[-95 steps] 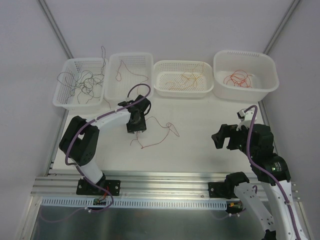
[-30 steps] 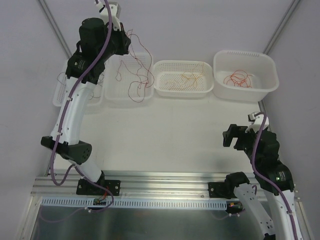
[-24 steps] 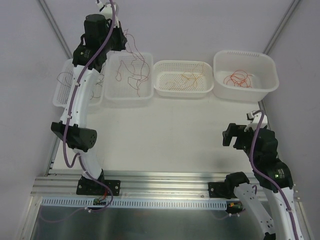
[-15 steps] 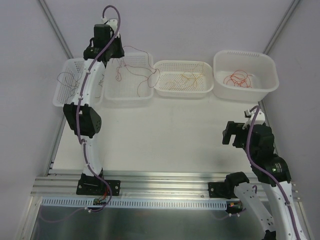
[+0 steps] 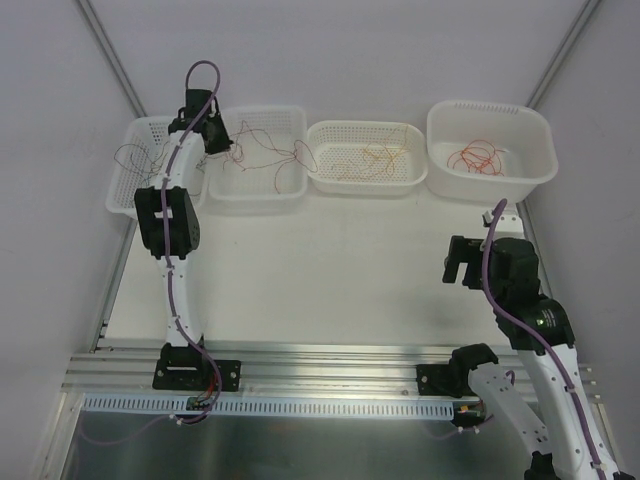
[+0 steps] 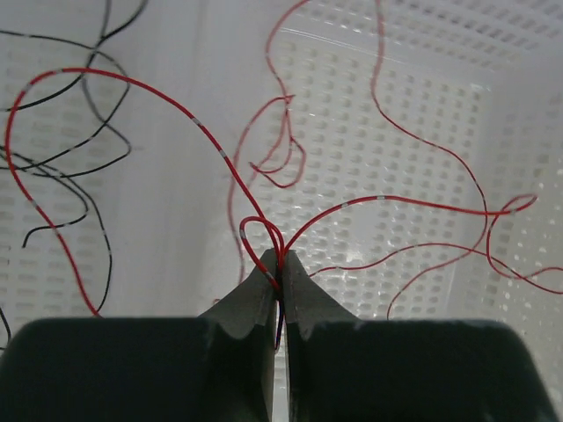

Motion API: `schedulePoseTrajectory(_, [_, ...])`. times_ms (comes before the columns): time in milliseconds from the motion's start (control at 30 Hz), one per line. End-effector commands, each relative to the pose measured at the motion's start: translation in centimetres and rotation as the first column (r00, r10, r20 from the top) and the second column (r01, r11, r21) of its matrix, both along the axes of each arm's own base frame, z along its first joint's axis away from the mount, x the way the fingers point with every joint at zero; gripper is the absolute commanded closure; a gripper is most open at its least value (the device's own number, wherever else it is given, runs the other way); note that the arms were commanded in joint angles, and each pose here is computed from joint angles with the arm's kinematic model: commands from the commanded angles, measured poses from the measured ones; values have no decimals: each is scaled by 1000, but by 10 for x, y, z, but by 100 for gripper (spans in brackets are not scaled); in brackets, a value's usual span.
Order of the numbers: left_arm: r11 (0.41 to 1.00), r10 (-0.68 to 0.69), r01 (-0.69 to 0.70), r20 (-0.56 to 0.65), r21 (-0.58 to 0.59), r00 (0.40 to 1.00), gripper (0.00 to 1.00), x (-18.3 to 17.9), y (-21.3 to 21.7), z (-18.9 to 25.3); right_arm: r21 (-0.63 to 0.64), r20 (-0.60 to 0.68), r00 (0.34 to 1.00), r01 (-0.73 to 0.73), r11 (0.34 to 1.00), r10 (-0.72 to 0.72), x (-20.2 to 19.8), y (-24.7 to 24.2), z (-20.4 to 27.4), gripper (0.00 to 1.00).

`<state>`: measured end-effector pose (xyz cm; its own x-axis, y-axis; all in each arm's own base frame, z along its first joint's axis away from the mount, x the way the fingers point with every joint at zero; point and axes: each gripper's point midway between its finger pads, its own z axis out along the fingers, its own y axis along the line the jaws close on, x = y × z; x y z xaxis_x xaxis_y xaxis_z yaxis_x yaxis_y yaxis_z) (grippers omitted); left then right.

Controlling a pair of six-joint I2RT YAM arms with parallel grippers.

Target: Untangle the cables

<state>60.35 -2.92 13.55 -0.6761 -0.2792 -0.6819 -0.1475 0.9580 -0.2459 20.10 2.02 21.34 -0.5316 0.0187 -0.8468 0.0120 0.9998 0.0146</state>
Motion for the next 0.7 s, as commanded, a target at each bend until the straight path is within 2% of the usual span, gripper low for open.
schedulePoseTrajectory(0, [978,181,-174,58,-115,982,100,3,35,32,10,48,999,7,1000,-8,8,1,14,3])
schedulePoseTrajectory(100, [966,180,-162,78,-203,980,100,-1,38,43,18,52,999,4,1000,-5,7,2,15,3])
schedulePoseTrajectory(467, [975,170,-141,175,-170,970,100,-14,52,86,34,86,996,7,999,-10,-3,0,26,3])
schedulePoseTrajectory(567, [988,110,-83,206,-133,972,99,-12,40,94,41,90,996,6,999,-10,-4,0,28,3])
schedulePoseTrajectory(667, [999,16,-9,229,-32,973,99,-10,20,96,47,90,996,1,999,-5,-5,2,28,3])
